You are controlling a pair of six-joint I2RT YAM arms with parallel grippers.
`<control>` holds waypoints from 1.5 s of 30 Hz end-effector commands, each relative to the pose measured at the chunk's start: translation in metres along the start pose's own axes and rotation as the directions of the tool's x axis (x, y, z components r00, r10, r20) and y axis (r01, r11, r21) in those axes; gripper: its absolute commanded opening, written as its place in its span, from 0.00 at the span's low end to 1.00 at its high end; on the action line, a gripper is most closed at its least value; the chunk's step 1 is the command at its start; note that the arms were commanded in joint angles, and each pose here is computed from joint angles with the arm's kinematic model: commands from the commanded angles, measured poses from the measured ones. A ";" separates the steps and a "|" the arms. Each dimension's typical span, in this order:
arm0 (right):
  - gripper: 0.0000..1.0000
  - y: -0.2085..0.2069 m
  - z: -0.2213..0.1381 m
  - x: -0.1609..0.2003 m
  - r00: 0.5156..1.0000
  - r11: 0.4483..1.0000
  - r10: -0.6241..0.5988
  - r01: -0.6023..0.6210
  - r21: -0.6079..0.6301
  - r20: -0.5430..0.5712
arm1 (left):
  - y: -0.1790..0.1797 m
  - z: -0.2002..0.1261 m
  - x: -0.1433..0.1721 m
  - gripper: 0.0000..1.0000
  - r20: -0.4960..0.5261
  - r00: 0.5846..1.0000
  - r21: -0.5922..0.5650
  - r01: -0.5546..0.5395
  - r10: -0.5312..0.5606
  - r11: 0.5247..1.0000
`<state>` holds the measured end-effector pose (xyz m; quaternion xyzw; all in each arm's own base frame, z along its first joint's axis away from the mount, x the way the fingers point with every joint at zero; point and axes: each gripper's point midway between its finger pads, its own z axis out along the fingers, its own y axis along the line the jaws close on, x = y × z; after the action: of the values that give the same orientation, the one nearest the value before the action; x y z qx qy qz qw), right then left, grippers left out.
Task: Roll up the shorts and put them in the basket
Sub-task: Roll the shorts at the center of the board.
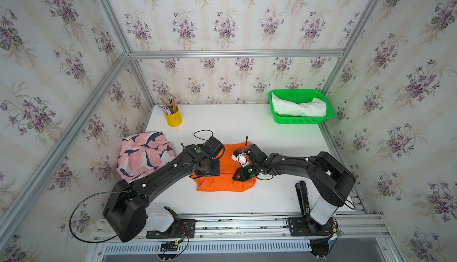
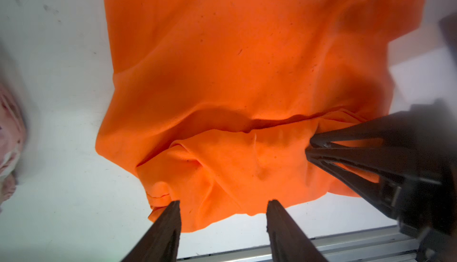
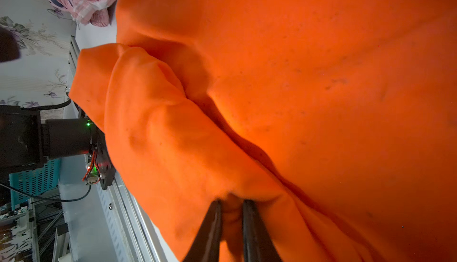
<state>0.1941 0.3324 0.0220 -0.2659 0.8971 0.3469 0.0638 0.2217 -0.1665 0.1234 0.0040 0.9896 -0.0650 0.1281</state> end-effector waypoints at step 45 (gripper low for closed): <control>0.32 0.002 -0.034 0.000 0.996 0.981 0.088 -0.091 0.169 0.026 | 0.011 0.130 0.012 0.51 -0.244 0.970 0.002 -0.024 0.024 1.000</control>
<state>0.2022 0.3213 0.0540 -0.1941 0.9276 0.3037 0.0985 0.2240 -0.1843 0.0105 0.0061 0.9941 -0.0987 -0.0442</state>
